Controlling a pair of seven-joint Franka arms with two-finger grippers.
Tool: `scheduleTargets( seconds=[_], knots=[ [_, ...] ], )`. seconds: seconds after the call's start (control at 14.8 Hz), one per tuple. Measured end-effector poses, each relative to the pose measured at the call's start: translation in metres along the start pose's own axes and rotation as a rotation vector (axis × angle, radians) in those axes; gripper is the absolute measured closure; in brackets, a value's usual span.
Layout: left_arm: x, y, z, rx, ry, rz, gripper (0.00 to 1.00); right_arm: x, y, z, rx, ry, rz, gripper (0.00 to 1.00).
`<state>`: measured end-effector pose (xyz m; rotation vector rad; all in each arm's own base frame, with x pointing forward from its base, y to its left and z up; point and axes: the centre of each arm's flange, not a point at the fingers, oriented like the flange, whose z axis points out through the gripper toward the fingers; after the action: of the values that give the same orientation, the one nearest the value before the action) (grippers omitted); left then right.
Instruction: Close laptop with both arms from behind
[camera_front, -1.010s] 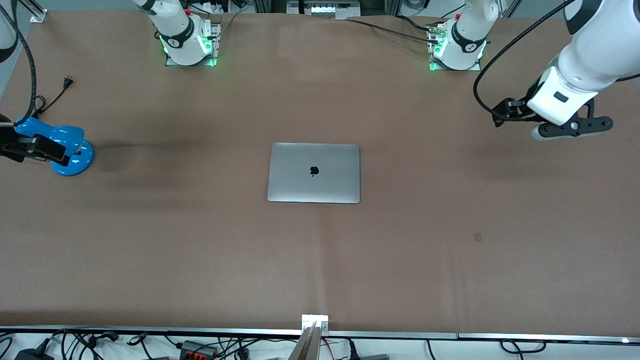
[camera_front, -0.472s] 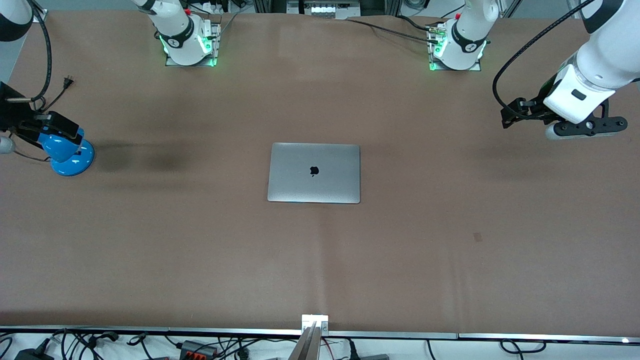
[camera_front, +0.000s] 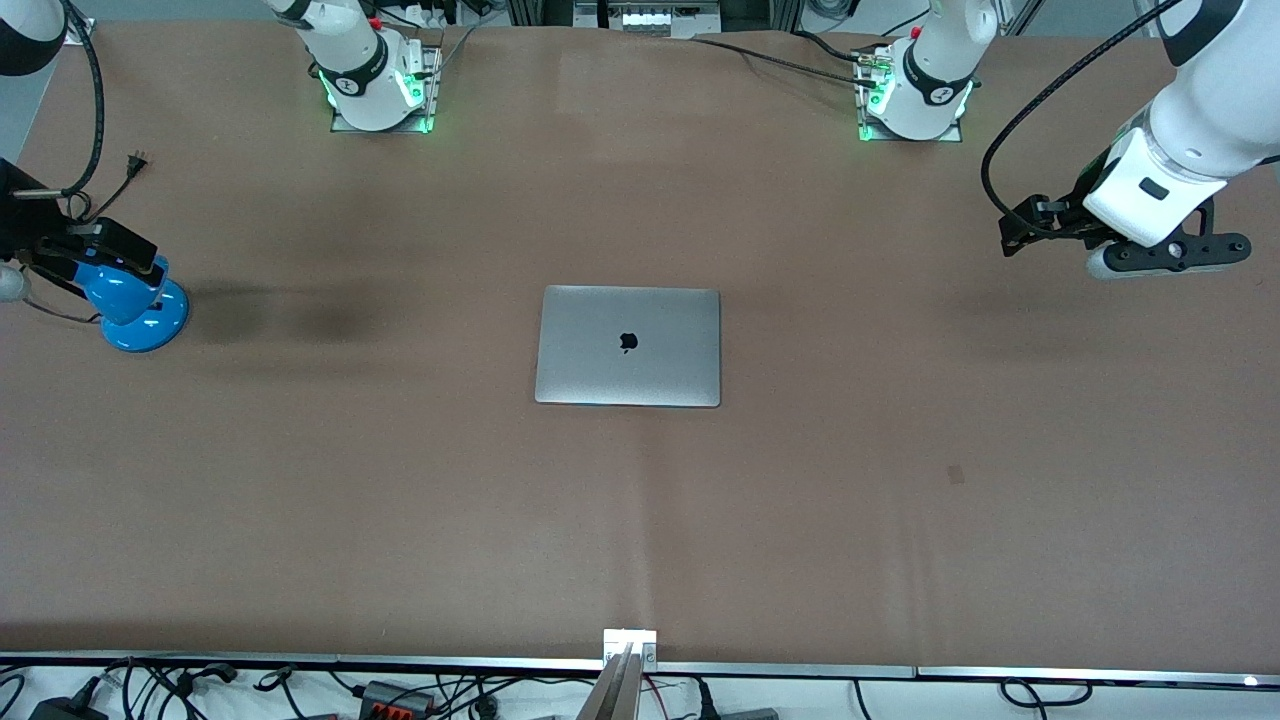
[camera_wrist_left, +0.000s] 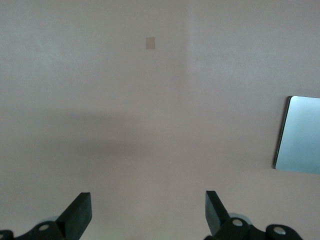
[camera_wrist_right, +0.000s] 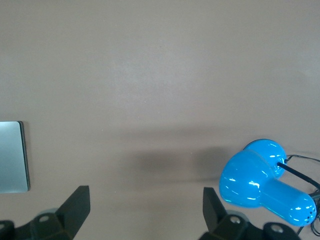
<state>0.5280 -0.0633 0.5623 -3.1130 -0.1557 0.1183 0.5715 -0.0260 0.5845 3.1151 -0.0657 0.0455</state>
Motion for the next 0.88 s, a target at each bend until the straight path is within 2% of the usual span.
scheduleTargets(
  seconds=[0.88],
  knots=[
    [-0.0006,0.0036,-0.0016,0.000,0.004,0.007,0.00,-0.0036,0.0002,-0.0026,0.000,-0.010,-0.008,0.00]
  ],
)
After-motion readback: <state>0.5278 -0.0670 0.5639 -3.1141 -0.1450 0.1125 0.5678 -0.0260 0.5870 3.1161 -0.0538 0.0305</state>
